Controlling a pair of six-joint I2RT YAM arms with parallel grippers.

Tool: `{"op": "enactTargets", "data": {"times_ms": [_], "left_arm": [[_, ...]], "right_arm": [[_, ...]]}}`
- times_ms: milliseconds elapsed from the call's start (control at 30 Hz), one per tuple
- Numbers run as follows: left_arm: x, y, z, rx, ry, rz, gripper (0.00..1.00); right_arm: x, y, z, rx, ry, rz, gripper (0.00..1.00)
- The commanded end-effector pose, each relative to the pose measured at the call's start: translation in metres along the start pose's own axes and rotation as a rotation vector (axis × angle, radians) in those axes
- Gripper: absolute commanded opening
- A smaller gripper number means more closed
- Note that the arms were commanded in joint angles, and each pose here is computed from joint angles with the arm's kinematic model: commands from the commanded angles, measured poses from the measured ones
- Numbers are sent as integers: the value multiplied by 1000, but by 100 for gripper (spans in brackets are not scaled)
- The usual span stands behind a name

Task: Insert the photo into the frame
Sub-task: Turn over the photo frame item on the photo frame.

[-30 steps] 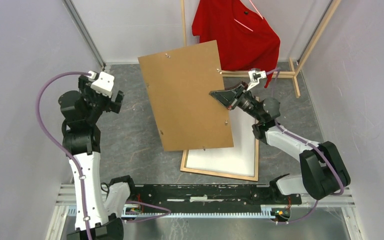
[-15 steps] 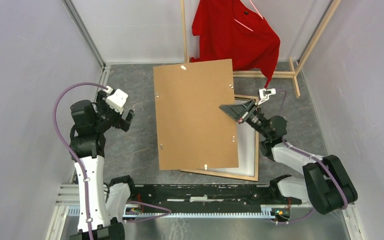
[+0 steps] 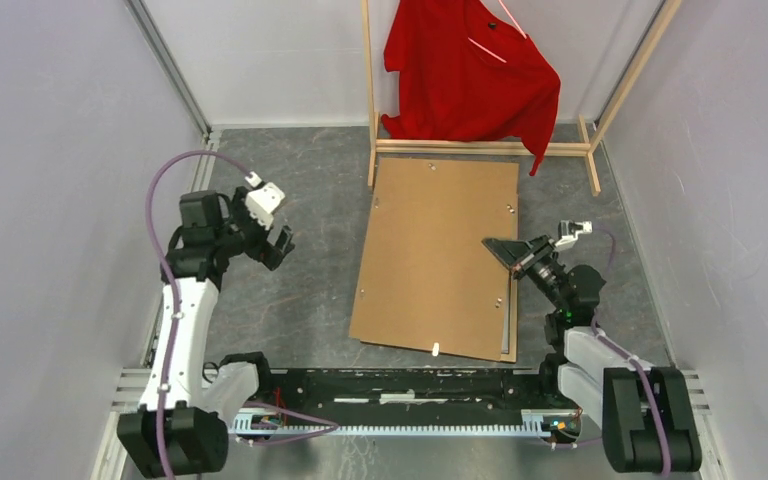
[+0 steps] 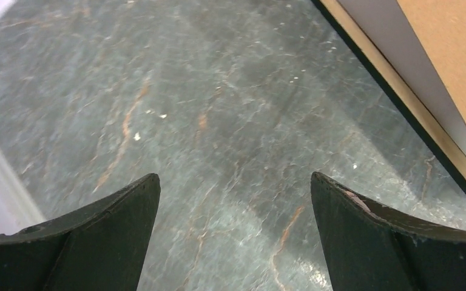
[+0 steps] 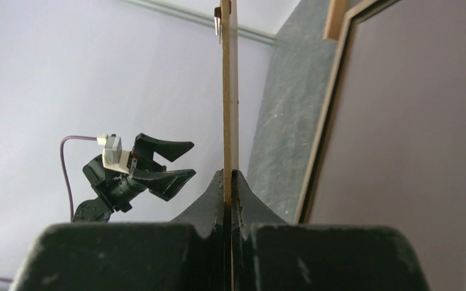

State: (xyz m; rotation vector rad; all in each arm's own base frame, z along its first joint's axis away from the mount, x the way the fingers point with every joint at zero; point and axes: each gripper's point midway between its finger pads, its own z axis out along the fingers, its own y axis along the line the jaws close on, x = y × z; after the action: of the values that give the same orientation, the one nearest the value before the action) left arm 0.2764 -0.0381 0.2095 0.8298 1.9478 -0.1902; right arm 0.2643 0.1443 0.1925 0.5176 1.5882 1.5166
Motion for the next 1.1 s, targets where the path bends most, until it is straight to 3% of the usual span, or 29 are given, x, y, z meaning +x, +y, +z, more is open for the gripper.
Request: {"op": "enactTargets", "data": {"times_ms": [0, 233, 567, 1067], "left_arm": [[-2, -7, 27, 36, 42, 57, 100], [8, -36, 85, 146, 140, 98, 100], [20, -43, 146, 220, 168, 114, 100], [28, -77, 186, 337, 154, 55, 97]], "right_arm": [[-8, 3, -19, -30, -1, -2, 0], [-18, -30, -36, 75, 10, 33, 0], [-34, -47, -25, 192, 59, -34, 0], [-47, -65, -13, 229, 12, 56, 0]]}}
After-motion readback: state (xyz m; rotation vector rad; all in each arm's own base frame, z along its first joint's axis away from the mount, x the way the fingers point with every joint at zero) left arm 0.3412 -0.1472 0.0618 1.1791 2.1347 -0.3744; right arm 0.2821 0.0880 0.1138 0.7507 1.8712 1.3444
